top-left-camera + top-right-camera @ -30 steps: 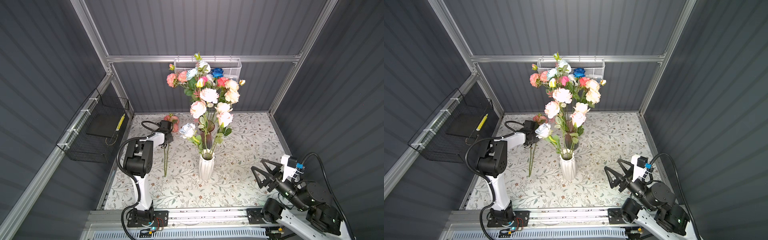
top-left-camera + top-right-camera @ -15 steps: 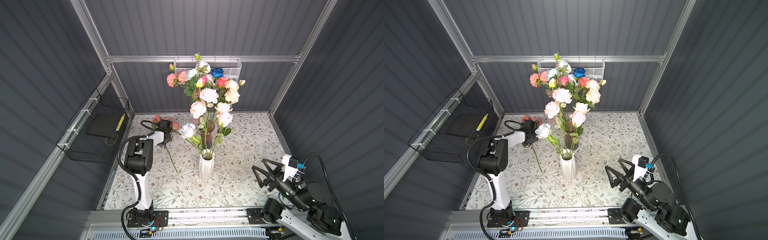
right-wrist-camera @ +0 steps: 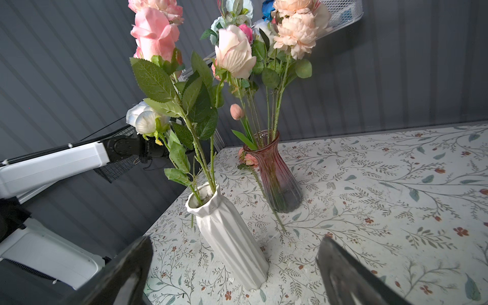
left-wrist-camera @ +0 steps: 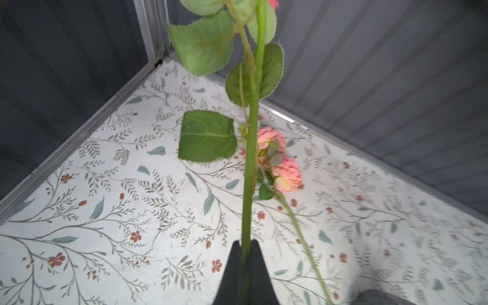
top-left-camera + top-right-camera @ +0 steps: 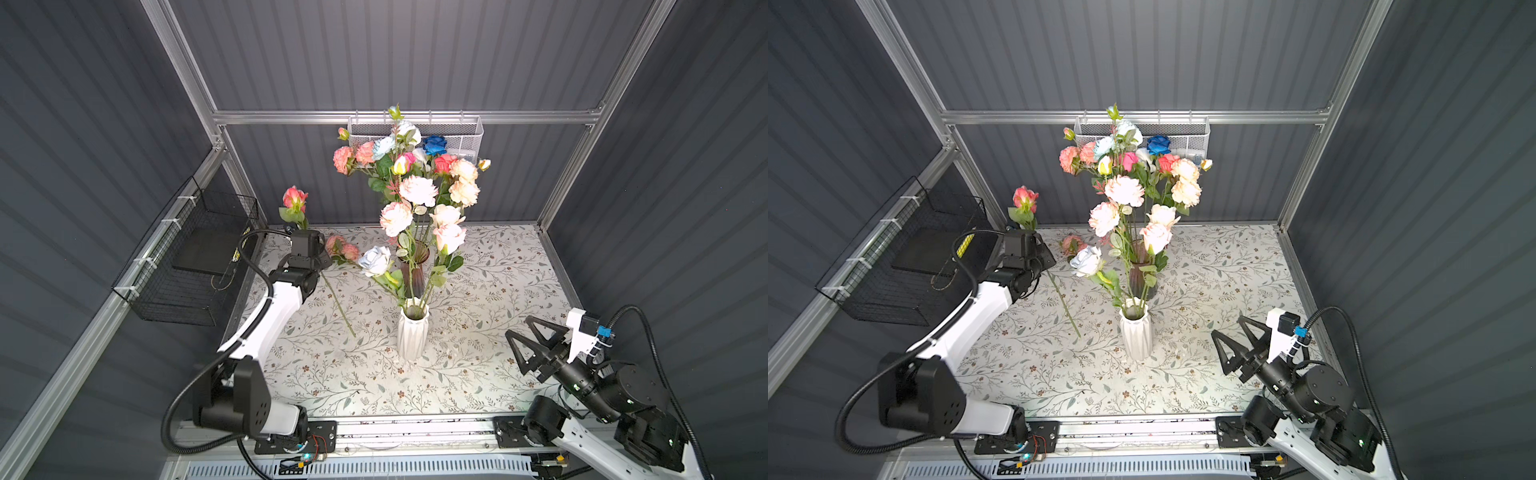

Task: Arrange the flowers into the vase
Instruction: 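Lift the pink rose high with the left gripper while right reaches toward it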

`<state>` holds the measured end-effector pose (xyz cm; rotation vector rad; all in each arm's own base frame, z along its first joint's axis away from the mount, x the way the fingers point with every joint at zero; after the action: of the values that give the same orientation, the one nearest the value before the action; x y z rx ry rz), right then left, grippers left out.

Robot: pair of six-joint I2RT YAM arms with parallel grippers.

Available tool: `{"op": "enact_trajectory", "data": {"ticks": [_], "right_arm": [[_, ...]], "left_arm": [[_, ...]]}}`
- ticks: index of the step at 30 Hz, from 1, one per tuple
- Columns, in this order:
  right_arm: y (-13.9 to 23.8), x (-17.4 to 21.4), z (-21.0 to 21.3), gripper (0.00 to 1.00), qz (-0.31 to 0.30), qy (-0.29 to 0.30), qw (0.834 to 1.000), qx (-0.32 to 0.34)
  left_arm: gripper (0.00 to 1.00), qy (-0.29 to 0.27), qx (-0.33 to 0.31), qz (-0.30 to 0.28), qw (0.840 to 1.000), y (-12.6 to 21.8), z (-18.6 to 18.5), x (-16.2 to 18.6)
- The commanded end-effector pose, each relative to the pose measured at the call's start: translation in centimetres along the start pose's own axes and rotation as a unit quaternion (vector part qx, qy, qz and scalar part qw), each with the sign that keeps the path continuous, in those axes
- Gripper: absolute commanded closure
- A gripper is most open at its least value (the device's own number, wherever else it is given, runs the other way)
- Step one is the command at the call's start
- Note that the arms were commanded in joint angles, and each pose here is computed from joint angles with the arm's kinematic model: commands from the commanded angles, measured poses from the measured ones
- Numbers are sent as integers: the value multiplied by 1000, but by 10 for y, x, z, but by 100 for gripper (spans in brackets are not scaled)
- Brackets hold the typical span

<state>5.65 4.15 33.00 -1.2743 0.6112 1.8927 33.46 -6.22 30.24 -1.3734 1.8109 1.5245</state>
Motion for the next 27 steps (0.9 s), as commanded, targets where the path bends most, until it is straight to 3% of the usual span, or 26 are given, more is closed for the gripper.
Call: {"op": "enact_trajectory", "data": {"ticks": [1,9,14,19,23,27], "right_arm": [[3,-11,4,1,-18,-4,1000,-8],[2,-20,15,1,-11,11,998,-56],[-8,-29,30,3,15,28,994,-107],[-17,-42,54,10,50,43,978,-197],[-31,-49,76,20,105,38,951,-287],[-52,-54,98,20,122,23,929,-348]], "left_arm": [[100,-26,36,-25,999,46,-18,1],[100,9,136,-77,988,153,2,-15],[100,20,228,-103,968,204,6,-30],[100,1,368,-123,922,257,1,-44],[100,-21,467,-135,873,298,3,-49],[100,-43,531,-125,837,320,4,-46]]}}
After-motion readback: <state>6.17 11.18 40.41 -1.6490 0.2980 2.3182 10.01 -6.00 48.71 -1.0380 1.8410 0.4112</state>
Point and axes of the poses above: each gripper's point midway between its finger pads, its own y axis back along the fingers, its own z axis along the line the jaws close on, x = y × z, the point moved 10 cm from there along y, back along the fingers, and after that the axes turned 3 degrees about y, right-handed, at the moved point
